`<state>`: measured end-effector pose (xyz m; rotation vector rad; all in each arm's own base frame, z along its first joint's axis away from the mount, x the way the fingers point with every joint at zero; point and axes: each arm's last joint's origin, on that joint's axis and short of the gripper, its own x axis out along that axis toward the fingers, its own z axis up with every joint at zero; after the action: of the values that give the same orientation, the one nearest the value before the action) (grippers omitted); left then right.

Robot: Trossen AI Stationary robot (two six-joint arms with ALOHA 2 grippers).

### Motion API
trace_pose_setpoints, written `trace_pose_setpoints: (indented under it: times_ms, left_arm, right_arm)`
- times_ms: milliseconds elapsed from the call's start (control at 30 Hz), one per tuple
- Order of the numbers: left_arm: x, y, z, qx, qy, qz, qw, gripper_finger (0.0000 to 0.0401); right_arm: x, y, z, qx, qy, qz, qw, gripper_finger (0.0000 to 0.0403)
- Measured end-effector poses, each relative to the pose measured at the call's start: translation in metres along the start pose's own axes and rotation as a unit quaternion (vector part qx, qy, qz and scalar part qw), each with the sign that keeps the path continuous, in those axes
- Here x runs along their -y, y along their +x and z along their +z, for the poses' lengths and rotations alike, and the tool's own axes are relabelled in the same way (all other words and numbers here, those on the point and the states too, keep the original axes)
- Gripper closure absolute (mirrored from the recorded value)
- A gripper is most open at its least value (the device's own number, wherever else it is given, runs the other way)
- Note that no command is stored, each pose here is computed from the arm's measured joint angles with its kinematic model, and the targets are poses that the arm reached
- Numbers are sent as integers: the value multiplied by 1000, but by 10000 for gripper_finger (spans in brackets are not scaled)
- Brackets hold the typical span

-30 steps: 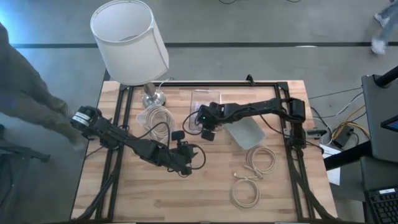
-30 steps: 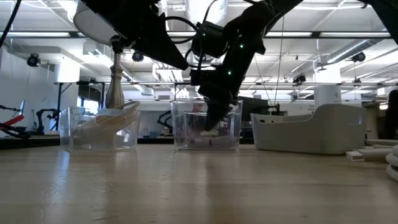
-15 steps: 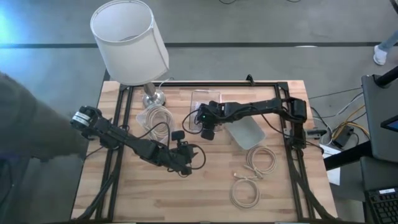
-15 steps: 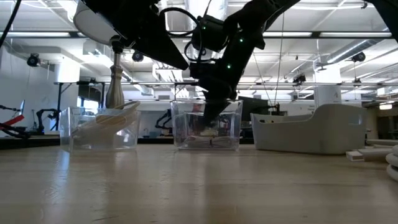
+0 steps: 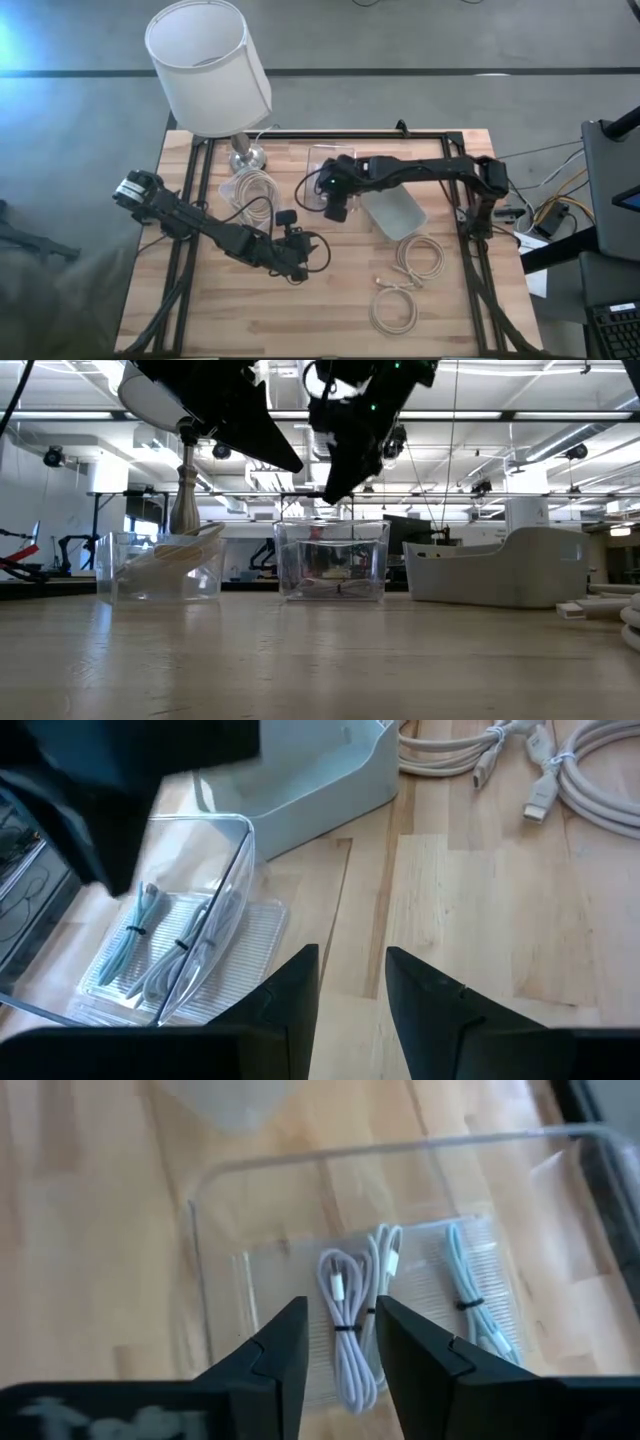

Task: Pick & Place USB Port
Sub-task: Put the brown HDMI cable into the brown bin

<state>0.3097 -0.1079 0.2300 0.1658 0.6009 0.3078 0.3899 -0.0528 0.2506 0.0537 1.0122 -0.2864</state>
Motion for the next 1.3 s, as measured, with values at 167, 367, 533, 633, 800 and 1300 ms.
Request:
trace_pose_setpoints:
  times_ms: [167, 367, 533, 633, 800, 1300]
  left_arm:
    - [0, 0, -1, -2, 1, 0, 1000, 279]
    - [0, 0, -1, -2, 1, 1, 1000, 279]
    - [0, 0, -1, -1, 1, 0, 1000, 279]
    - [0, 0, -1, -1, -3, 0, 1000, 279]
    - [0, 0, -1, -1, -6, 0, 1000, 279]
    - [0, 0, -1, -1, -17, 0, 1000, 279]
  right_arm:
    - [-2, -26, 3, 18, 42, 6, 999, 299]
    - [-14, -58, -9, -10, 81, 15, 997, 302]
    - [-36, -76, -26, -62, 97, 19, 993, 296]
    - [-54, -83, -37, -91, 97, 21, 991, 296]
    - [-85, -90, -56, -122, 90, 26, 988, 305]
    - [-145, -82, -135, -254, 130, 28, 958, 293]
